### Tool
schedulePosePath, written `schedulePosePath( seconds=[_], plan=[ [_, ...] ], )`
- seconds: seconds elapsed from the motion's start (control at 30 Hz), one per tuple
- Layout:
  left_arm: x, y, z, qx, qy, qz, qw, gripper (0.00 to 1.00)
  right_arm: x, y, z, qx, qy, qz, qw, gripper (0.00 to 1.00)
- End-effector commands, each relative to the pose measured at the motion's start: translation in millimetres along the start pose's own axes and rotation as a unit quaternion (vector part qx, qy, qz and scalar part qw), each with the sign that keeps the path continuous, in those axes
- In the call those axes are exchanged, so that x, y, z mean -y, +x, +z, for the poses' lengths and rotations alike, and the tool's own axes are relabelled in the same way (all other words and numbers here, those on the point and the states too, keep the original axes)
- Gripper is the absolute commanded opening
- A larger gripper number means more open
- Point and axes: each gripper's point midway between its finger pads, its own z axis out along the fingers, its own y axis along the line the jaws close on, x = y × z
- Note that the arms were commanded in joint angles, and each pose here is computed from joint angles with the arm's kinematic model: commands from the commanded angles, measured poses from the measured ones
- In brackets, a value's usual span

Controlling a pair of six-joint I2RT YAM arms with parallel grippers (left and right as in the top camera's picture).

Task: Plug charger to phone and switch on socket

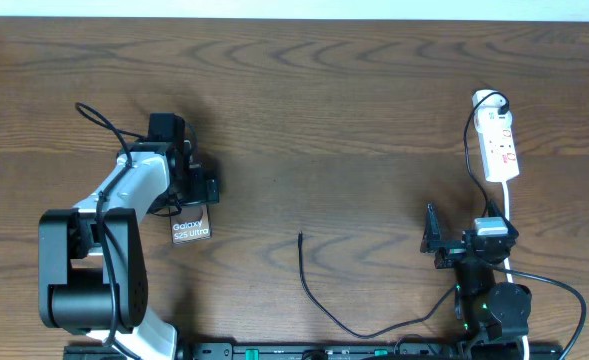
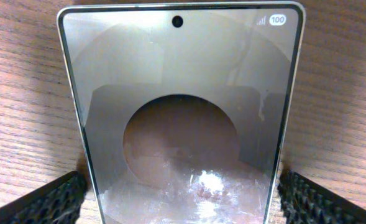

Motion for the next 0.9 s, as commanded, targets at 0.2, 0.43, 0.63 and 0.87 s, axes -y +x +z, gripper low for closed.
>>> schedulePosePath(
  seconds=[0.2, 0.43, 0.63, 0.87],
  plan=[
    [-4.2, 18.4, 10.5, -0.034, -0.004, 0.004, 0.999, 0.87, 3.1, 0.3, -0.2, 0.000, 0.007, -0.006, 1.000, 0.99],
    [-4.2, 18.7, 10.5, -0.034, -0.004, 0.004, 0.999, 0.88, 3.1, 0.3, -0.2, 0.000, 0.007, -0.006, 1.000, 0.99],
    [-4.3, 18.9, 10.4, -0.035, -0.004, 0.004, 0.999, 0.80, 3.1, 0.3, -0.2, 0.000, 0.007, -0.006, 1.000, 0.99],
    [-4.3, 18.9, 10.4, -0.035, -0.004, 0.004, 0.999, 0.80, 3.1, 0.3, -0.2, 0.000, 0.007, -0.006, 1.000, 0.99]
  ],
)
